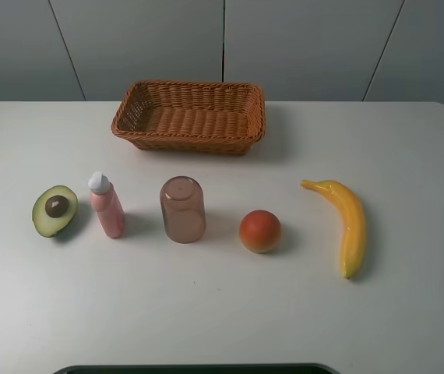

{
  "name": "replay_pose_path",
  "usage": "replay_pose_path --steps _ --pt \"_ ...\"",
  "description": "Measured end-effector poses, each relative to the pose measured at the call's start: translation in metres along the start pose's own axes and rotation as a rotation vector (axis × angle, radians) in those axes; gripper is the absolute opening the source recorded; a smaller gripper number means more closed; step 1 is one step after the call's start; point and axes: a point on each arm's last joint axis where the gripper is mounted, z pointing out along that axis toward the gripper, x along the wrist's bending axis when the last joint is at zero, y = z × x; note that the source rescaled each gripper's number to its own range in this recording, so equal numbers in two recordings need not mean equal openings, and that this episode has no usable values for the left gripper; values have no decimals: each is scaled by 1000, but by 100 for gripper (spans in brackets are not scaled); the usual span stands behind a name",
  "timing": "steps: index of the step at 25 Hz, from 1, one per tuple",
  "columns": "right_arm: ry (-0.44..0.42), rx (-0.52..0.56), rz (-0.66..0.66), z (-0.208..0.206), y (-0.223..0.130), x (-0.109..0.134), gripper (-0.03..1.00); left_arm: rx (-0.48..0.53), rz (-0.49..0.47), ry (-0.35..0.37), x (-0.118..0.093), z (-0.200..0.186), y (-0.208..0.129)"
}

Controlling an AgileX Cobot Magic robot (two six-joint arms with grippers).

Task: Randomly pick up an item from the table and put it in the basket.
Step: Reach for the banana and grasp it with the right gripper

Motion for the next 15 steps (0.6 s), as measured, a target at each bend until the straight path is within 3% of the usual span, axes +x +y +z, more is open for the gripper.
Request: replay_pose_path --steps 15 --pt "0 0 0 0 0 0 94 0 0 0 0 0 0"
